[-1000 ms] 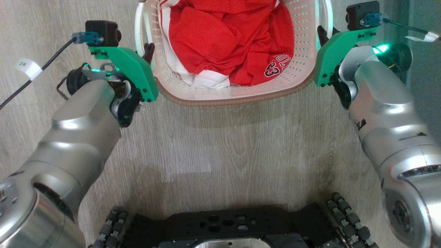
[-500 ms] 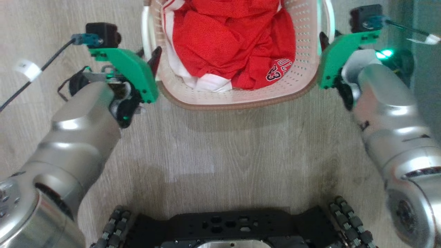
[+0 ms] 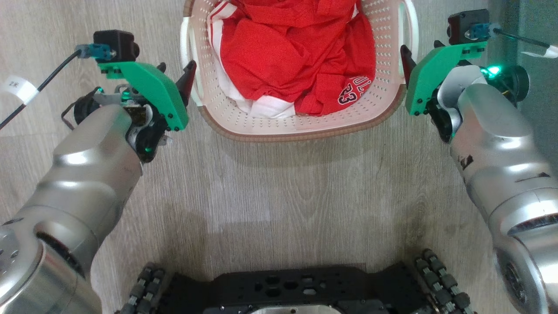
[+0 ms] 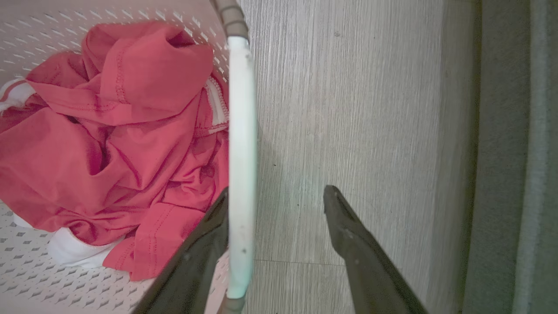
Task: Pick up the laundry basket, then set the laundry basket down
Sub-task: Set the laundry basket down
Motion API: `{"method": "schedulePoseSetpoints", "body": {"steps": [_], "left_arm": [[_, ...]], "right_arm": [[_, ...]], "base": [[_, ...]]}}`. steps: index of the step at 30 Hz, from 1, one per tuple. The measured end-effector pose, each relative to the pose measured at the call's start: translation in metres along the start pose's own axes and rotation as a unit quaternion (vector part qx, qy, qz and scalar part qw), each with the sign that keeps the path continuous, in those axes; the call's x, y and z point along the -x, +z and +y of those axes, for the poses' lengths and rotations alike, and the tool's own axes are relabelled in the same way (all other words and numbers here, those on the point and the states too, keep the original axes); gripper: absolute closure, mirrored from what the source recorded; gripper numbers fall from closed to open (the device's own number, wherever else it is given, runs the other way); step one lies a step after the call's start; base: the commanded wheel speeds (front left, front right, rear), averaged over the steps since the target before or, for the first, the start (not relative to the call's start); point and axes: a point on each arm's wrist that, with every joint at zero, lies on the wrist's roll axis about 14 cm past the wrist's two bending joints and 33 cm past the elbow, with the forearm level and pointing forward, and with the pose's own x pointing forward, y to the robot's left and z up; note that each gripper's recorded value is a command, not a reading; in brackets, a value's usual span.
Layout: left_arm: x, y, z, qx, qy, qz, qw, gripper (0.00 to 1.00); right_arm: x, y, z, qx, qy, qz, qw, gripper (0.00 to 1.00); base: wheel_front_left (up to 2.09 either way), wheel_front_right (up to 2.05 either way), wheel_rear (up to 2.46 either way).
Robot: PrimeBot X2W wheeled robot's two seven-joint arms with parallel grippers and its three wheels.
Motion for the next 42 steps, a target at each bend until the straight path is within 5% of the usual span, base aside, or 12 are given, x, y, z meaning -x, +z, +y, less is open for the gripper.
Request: {"method": "schedulePoseSetpoints", "body": {"steps": [22,39,42], "left_arm": [[0.059,0.049,-0.011,0.000,0.009,-0.128,0.992,0.00],[0.138,0.107,-0.027,-0.056,0.029,-0.287,0.956,0.00],[0.165,0.118,-0.034,-0.072,0.032,-0.333,0.940,0.00]], "right_arm": [[0.060,0.055,0.000,-0.012,-0.017,-0.128,0.992,0.00],[0.132,0.113,0.005,0.001,-0.024,-0.278,0.960,0.00],[0.157,0.124,0.005,0.006,-0.029,-0.315,0.949,0.00]], "base": [[0.00,0.00,0.00],[0.00,0.00,0.00],[0.00,0.00,0.00]]}}
